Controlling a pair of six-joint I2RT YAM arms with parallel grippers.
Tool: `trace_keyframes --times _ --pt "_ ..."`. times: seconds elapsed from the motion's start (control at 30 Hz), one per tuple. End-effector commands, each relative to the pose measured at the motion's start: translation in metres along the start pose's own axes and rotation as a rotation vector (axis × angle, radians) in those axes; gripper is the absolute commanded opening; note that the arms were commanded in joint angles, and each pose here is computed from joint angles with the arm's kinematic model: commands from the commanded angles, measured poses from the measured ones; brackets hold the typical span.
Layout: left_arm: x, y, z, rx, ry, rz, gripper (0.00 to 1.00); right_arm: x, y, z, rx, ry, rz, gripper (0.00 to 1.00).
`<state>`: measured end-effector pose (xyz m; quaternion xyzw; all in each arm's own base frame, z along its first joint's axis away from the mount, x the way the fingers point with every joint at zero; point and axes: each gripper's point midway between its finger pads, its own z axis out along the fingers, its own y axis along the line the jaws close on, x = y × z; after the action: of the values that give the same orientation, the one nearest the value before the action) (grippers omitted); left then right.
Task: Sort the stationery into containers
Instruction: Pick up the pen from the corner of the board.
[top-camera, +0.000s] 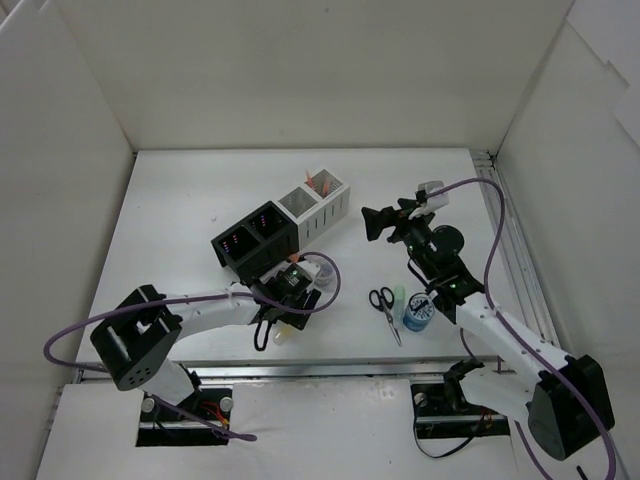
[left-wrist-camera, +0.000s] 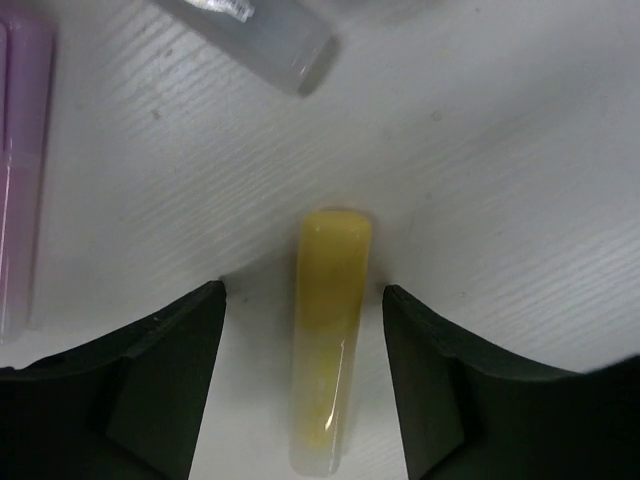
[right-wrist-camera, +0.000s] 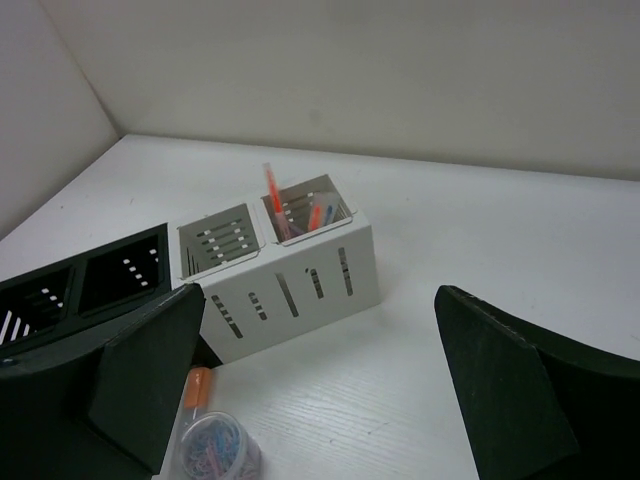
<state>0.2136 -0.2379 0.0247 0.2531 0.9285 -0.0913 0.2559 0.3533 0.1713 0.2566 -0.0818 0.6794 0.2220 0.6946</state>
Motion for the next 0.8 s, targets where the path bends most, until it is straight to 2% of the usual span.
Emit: trace_keyframes --times 0.0,0.03,0.07,0.13,0.17,0.23,0.27,0.37,0.53,0.77 --pt "-0.032 -0.009 0.0 0.006 -0.085 0.013 0.57 -0.035 -0.015 -0.014 0.1 -0.077 0.007 0.98" --pt "-0.032 -0.009 0.002 0.004 -0.082 0.015 0.54 -0.029 -0.019 -0.018 0.12 -0.045 0.004 0.98" --pt "-0.033 -0.009 0.003 0.005 -0.085 0.015 0.45 -0.034 -0.02 -0.024 0.128 -0.051 0.001 0.98" --pt "-0.035 -0.014 0.006 0.026 -0.085 0.026 0.37 -0.033 -0.026 -0.031 0.162 -0.029 -0.004 0.98" --pt "-0.036 -0.017 0.008 0.039 -0.079 0.034 0.22 -0.033 -0.028 -0.034 0.18 -0.024 -0.006 0.98" --pt "-0.034 -0.02 0.008 0.044 -0.064 0.053 0.1 -0.032 -0.033 -0.041 0.209 -0.006 -0.015 0.98" --pt "-0.04 -0.019 0.007 0.031 -0.072 0.052 0.0 -0.032 -0.035 -0.043 0.217 -0.001 -0.017 0.98" --pt "-0.048 -0.017 -0.003 0.024 -0.096 0.057 0.0 -0.031 -0.042 -0.05 0.256 0.009 -0.021 0.98" --pt "-0.088 -0.02 -0.056 0.068 -0.277 0.062 0.0 -0.017 -0.044 -0.057 0.265 0.064 -0.034 0.98" --pt "-0.186 0.024 -0.156 -0.072 -0.78 0.014 0.0 -0.007 -0.047 -0.056 0.267 0.081 -0.044 0.98"
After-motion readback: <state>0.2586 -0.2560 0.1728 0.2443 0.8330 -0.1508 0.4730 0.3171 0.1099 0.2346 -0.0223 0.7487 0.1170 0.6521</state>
